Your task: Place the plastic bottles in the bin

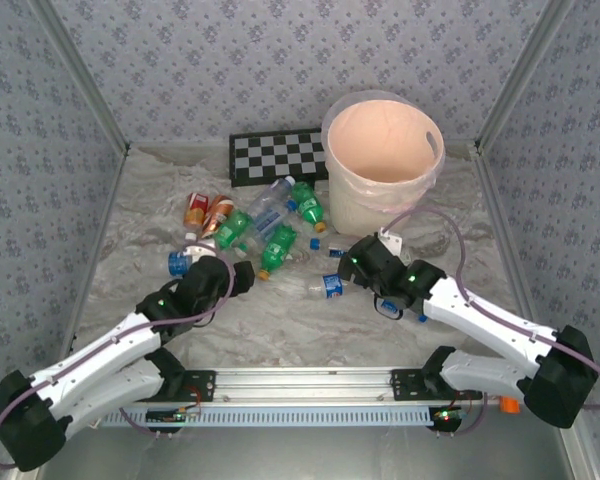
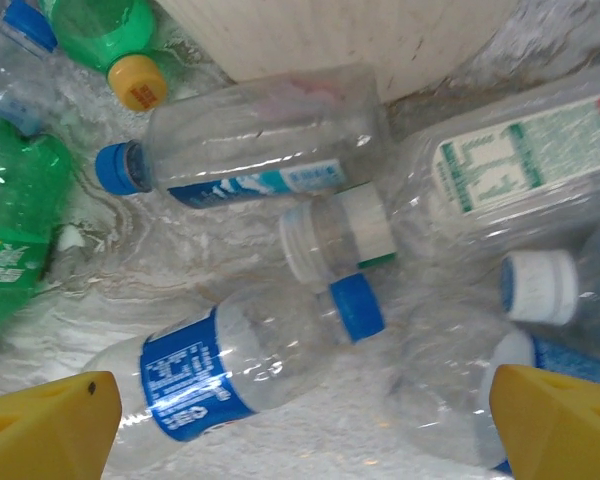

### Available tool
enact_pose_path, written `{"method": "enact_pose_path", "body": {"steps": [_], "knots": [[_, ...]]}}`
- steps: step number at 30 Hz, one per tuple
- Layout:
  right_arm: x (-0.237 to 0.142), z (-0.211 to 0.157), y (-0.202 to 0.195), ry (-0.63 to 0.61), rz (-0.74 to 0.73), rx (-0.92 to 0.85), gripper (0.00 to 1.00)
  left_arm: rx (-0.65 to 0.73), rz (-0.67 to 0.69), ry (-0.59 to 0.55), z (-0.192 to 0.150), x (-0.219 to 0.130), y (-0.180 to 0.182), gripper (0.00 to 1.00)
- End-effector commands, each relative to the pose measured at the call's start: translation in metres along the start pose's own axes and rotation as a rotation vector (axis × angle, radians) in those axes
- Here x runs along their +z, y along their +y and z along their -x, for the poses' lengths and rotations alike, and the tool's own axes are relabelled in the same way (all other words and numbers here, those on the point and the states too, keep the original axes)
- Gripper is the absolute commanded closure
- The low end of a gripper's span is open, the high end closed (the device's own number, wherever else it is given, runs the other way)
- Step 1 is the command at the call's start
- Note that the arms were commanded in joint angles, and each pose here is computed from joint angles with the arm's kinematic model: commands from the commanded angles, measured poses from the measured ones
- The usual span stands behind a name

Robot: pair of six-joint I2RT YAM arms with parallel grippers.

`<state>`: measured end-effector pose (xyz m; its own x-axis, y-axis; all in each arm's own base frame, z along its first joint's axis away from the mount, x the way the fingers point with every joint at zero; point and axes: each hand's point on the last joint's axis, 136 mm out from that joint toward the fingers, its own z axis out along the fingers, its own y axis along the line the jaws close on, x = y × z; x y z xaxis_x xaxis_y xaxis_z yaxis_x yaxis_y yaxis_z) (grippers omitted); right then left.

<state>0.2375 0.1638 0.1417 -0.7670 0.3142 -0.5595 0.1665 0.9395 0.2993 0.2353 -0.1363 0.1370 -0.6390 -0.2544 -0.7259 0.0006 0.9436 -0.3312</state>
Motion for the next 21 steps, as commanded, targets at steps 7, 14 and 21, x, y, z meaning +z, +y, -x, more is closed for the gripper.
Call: {"method": "enact_pose_path", "body": {"steps": [7, 14, 21], "knots": [[0.032, -0.026, 0.009, 0.058, -0.002, 0.256, 0.11, 0.023, -0.043, -0.058, 0.006, -0.013, -0.003, 0.00], [0.059, -0.042, 0.014, 0.113, -0.019, 0.310, 0.15, 0.034, -0.040, -0.072, 0.007, -0.018, 0.003, 0.00], [0.083, -0.055, 0.024, 0.179, -0.050, 0.312, 0.17, 0.038, -0.035, -0.077, 0.005, -0.020, 0.007, 0.00]]}}
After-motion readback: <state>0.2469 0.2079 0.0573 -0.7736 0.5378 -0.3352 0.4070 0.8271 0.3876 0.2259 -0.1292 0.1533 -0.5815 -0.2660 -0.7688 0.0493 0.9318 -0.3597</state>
